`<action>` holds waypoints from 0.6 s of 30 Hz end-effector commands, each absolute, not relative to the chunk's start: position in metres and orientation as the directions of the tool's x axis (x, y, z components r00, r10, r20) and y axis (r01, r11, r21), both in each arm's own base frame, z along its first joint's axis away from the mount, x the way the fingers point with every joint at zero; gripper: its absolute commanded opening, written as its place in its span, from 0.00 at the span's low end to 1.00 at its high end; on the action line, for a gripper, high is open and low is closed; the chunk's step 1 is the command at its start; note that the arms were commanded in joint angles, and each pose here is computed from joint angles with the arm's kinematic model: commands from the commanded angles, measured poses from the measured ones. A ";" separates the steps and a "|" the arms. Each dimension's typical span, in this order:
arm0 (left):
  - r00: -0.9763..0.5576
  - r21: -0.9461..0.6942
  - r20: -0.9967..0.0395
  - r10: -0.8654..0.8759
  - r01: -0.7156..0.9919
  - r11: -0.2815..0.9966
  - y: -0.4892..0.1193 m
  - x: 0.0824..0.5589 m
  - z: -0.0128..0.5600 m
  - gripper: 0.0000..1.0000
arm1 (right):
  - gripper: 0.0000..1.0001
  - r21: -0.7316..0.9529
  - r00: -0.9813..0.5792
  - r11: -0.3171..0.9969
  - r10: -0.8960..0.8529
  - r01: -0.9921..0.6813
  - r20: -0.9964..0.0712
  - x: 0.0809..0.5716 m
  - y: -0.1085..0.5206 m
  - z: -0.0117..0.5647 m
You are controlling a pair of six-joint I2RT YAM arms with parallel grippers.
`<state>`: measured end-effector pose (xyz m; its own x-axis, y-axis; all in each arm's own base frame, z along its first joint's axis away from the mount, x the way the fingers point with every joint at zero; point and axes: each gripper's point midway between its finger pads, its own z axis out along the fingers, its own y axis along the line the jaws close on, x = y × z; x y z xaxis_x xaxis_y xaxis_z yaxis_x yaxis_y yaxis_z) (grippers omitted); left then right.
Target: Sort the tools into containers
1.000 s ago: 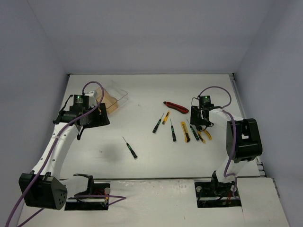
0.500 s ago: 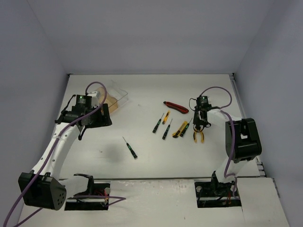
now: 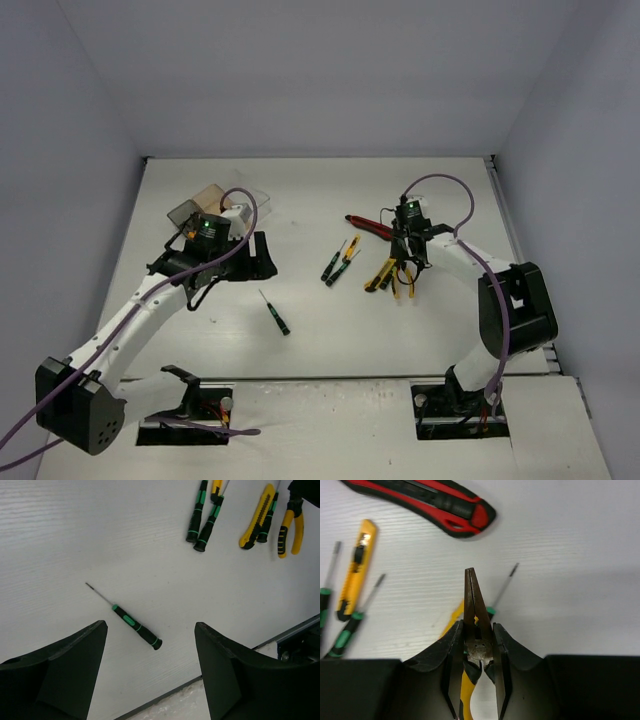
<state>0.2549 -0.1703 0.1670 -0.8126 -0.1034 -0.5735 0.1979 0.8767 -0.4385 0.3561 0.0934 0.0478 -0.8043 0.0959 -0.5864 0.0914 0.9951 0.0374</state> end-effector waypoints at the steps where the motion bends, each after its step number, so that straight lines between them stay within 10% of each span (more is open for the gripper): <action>1: -0.724 -0.548 -0.657 -0.209 0.268 0.793 -0.211 0.279 0.200 0.68 | 0.00 0.165 -0.703 0.984 0.163 0.066 -0.692 0.377 0.122 0.103; 18: -0.666 -0.558 -0.733 -0.136 0.476 0.680 -0.344 0.296 0.188 0.68 | 0.00 0.534 -0.662 0.841 0.350 -0.089 -0.662 0.363 0.212 0.157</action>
